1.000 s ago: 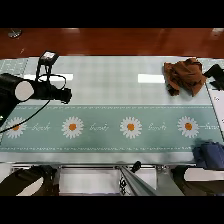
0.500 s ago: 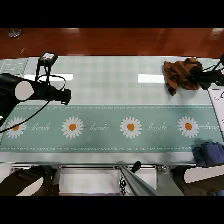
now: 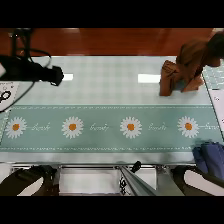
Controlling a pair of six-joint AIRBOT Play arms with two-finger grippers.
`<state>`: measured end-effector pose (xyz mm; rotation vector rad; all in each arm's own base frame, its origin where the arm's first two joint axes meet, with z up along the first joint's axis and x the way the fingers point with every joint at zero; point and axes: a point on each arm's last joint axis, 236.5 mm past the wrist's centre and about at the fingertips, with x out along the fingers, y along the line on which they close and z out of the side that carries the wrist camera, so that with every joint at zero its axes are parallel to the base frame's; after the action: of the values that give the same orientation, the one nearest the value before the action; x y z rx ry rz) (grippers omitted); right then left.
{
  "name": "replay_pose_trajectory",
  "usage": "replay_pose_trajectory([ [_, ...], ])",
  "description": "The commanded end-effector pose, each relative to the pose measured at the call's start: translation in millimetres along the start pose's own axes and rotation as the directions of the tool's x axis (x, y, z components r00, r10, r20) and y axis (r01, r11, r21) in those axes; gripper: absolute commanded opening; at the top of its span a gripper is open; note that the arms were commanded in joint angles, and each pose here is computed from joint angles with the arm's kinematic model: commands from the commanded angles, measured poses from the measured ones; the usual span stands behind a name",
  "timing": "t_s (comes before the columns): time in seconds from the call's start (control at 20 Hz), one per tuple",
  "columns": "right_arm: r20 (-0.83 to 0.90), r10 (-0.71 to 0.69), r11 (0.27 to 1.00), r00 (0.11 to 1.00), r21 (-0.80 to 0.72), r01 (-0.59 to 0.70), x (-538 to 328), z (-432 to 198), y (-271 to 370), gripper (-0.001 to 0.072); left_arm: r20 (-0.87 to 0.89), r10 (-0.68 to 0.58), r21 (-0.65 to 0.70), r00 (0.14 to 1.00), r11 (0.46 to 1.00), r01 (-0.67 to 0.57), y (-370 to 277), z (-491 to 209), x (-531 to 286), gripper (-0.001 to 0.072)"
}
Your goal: Fold the shirts.
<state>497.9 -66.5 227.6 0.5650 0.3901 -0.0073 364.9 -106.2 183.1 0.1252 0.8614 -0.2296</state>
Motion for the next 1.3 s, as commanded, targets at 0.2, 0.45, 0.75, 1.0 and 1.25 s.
replay_pose_trajectory([
  [0.2,0.485,0.393,0.917,0.781,-0.272,-0.292,-274.9,99.5,189.8,0.0031,0.470,-0.010,0.014,0.883,1.000,0.004,9.3,86.8,-226.1,0.0720],
  [0.45,0.373,0.449,0.884,0.812,-0.318,-0.343,-300.2,64.1,212.3,0.0031,0.525,-0.010,0.007,0.851,1.000,0.007,13.5,59.2,-281.6,0.0720],
  [0.75,-0.207,0.478,0.854,0.854,-0.116,-0.506,-215.8,-53.8,201.0,0.0031,0.251,-0.009,-0.003,0.968,1.000,0.011,12.2,2.1,-234.1,0.0720],
  [1.0,-0.510,0.487,0.785,0.709,-0.101,-0.612,-178.9,-189.4,258.4,0.0031,0.143,-0.007,-0.003,0.990,1.000,0.007,10.9,-14.0,-198.6,0.0720],
  [1.25,-0.757,0.348,0.728,0.553,-0.154,-0.669,-156.3,-408.0,313.6,0.0033,0.137,-0.006,-0.008,0.990,1.000,0.007,11.1,-16.6,-199.0,0.0720],
])
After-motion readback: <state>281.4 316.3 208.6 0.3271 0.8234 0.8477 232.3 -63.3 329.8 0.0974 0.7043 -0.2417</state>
